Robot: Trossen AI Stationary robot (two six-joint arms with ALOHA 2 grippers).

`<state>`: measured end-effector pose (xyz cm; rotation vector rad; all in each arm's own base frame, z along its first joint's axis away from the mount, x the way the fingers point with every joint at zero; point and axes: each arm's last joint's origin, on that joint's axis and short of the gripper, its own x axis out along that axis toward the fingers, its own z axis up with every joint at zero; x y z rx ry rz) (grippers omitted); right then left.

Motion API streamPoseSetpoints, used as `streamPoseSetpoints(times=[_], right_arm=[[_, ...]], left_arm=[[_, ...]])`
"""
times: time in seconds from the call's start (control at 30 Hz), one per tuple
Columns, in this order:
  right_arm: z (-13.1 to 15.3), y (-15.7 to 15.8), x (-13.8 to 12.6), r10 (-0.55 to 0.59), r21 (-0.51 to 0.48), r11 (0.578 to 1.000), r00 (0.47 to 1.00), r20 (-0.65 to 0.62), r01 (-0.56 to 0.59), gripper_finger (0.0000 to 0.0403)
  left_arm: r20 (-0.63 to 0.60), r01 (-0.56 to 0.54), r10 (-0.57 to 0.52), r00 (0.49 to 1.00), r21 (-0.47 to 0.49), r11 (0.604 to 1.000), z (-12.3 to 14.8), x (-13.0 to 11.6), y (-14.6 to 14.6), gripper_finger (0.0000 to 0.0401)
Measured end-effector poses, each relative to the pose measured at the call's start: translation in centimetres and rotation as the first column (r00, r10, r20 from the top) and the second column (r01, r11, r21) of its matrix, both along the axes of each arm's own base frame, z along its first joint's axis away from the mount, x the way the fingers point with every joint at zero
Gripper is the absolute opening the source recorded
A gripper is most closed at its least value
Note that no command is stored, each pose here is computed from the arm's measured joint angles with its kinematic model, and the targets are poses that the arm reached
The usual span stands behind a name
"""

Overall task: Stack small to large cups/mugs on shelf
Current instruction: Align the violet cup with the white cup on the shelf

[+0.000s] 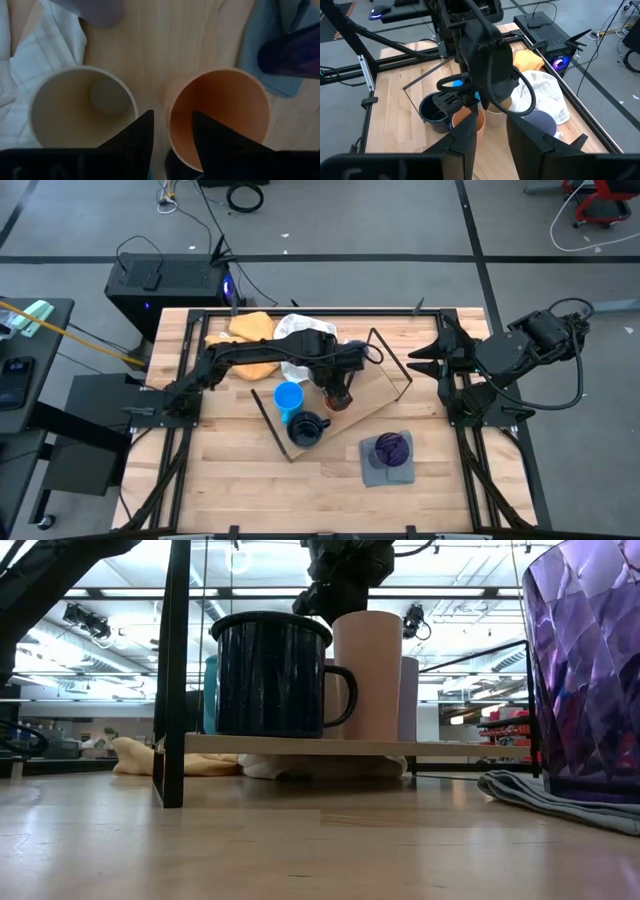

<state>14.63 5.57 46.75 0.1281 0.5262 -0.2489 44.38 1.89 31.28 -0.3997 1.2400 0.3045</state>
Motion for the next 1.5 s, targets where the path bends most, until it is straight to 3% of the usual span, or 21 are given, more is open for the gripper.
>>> streamPoseSetpoints(times=[0.3,0.4,0.5,0.57,0.73,0.8,0.87,0.97,1.0,1.1,1.17,1.3,1.4,1.5], right_arm=[[0.0,0.0,0.0,0.001,-0.002,1.0,1.0,0.0,-0.001,0.0114],[0.0,0.0,0.0,0.001,-0.002,1.0,1.0,-0.001,-0.001,0.0114],[0.0,0.0,0.0,0.0,-0.003,1.0,1.0,-0.006,0.0,0.0114],[0.0,0.0,-0.1,-0.004,0.003,1.0,1.0,-0.005,0.004,0.0114],[0.1,-0.3,-0.7,-0.011,0.023,1.0,1.0,0.01,0.011,0.0114],[0.3,-0.5,-1.0,-0.016,0.035,0.999,1.0,0.019,0.016,0.0114],[0.4,-0.6,-1.3,-0.018,0.039,0.999,1.0,0.025,0.017,0.0114],[0.4,-0.7,-1.5,-0.019,0.042,0.999,0.999,0.031,0.018,0.0114],[0.5,-0.8,-1.5,-0.02,0.041,0.999,0.999,0.033,0.018,0.0114],[0.5,-0.8,-1.6,-0.018,0.036,0.999,0.999,0.034,0.017,0.0114],[0.5,-0.9,-1.8,-0.02,0.035,0.999,0.999,0.039,0.019,0.0113],[0.7,-1.2,-2.3,-0.023,0.039,0.999,0.998,0.054,0.021,0.0113],[0.9,-1.5,-2.8,-0.024,0.048,0.999,0.997,0.068,0.021,0.0113],[1.0,-1.6,-3.1,-0.024,0.052,0.998,0.997,0.076,0.02,0.0113]], left_arm=[[0.122,0.004,-0.005,0.993,0.014,1.0,2.5,-0.6,-0.4,0.0151],[0.255,0.018,-0.032,0.966,0.055,0.998,4.6,-0.7,-1.0,0.0144],[0.44,0.007,-0.07,0.895,0.144,0.99,7.8,-1.1,-2.0,0.0138],[0.556,-0.01,-0.123,0.822,0.23,0.973,10.4,-1.7,-3.1,0.0135],[0.792,-0.187,-0.293,0.535,0.449,0.874,17.9,-4.5,-7.1,0.0128],[0.85,-0.236,-0.355,0.389,0.465,0.854,20.6,-5.8,-8.0,0.0124],[0.877,-0.276,-0.391,0.281,0.464,0.842,22.2,-6.7,-8.6,0.012],[0.886,-0.262,-0.444,0.135,0.464,0.846,23.3,-7.0,-8.8,0.0112],[0.881,-0.223,-0.464,0.096,0.473,0.852,23.3,-6.9,-8.8,0.011],[0.872,-0.089,-0.483,-0.085,0.476,0.875,22.6,-5.9,-8.7,0.0102],[0.87,-0.039,-0.47,-0.147,0.47,0.882,21.1,-4.9,-8.8,0.0097],[0.879,0.069,-0.445,-0.173,0.462,0.884,17.1,-3.2,-9.3,0.0086],[0.902,0.102,-0.402,-0.156,0.42,0.902,14.4,-2.9,-9.4,0.0081],[0.915,0.106,-0.397,-0.069,0.402,0.909,11.9,-3.2,-8.8,0.0078]])
